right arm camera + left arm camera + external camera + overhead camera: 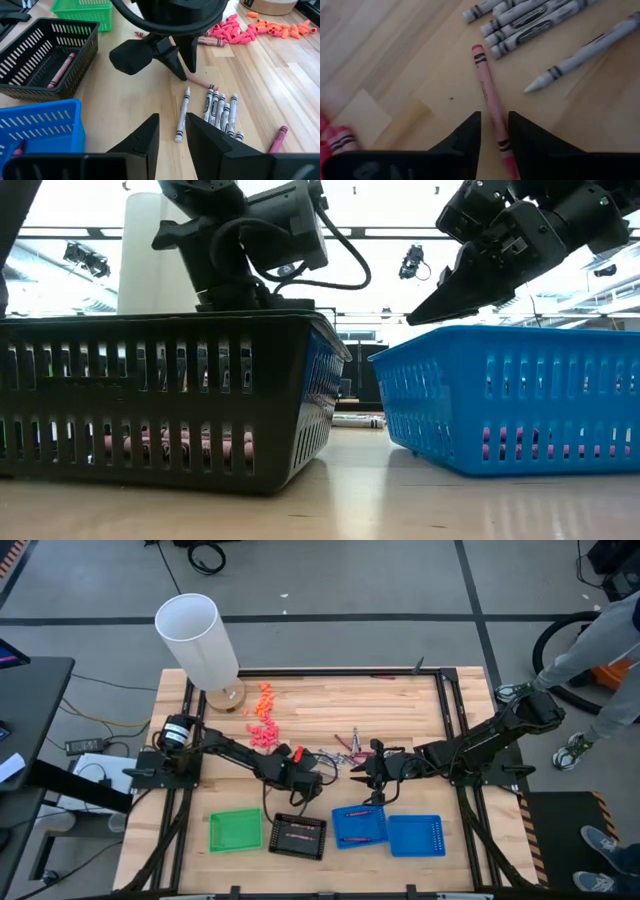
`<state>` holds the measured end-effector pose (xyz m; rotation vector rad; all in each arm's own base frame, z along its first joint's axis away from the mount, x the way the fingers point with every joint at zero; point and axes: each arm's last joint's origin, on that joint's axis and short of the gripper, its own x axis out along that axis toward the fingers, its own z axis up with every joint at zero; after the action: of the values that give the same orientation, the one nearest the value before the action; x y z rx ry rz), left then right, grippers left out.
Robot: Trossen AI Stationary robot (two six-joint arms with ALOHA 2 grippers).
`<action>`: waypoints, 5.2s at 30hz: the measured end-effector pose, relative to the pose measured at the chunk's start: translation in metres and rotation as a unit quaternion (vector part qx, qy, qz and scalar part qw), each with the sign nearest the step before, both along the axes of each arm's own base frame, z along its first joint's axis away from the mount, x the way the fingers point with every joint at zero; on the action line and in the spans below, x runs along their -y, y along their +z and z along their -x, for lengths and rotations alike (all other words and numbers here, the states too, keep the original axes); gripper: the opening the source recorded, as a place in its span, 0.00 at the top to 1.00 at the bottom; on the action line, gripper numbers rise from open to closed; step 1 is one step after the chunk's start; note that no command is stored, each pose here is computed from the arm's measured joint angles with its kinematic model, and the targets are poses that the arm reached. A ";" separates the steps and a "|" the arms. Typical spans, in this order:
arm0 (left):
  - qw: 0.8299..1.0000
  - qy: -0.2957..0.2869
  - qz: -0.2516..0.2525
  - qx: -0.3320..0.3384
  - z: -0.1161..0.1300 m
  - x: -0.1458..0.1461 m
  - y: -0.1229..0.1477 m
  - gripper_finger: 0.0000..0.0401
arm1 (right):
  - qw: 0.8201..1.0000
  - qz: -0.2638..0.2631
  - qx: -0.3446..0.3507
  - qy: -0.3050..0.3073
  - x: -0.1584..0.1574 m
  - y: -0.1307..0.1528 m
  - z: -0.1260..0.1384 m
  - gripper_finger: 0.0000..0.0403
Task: Sort crayons
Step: Put the pink crayon into the black bin, then put the white crayon into the green bin
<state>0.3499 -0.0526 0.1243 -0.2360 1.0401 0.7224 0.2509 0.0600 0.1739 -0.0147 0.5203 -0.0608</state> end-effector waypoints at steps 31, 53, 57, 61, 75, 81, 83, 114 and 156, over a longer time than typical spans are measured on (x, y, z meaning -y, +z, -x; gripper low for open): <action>0.986 -0.160 0.055 0.009 0.035 0.021 0.081 0.96 | 1.000 0.002 -0.014 0.003 0.000 -0.002 0.001 0.74; 0.913 -0.389 0.119 0.037 0.041 0.103 0.071 0.91 | 1.000 0.002 -0.011 0.003 0.000 -0.002 0.001 0.74; 0.913 -0.386 0.132 0.021 0.038 0.110 0.055 0.88 | 1.000 0.002 -0.012 0.003 0.000 -0.002 0.001 0.74; 0.919 -0.365 0.145 0.027 0.037 0.111 0.054 0.84 | 1.000 0.001 -0.010 0.003 0.000 -0.002 0.001 0.74; 0.924 -0.376 0.042 0.053 0.019 0.091 0.068 0.69 | 1.000 0.000 -0.008 0.003 0.000 -0.002 0.001 0.74; 0.941 -0.329 -0.003 0.077 0.003 0.066 0.068 0.69 | 1.000 0.001 -0.008 0.003 0.000 -0.002 0.001 0.74; 0.944 -0.322 -0.007 0.074 -0.002 0.058 0.063 0.69 | 1.000 0.001 -0.009 0.003 0.000 -0.002 0.001 0.74; 0.910 -0.413 -0.012 0.010 -0.038 -0.027 0.009 0.69 | 0.999 0.005 -0.037 0.010 0.001 -0.006 0.004 0.74; 0.912 -0.395 0.107 -0.005 0.018 -0.023 0.090 0.96 | 0.999 -0.005 -0.042 0.005 0.001 -0.007 0.004 0.74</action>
<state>0.3318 -0.0298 0.2142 0.0155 1.1092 -0.1268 0.2467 0.0593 0.1671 -0.0103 0.6037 -0.0485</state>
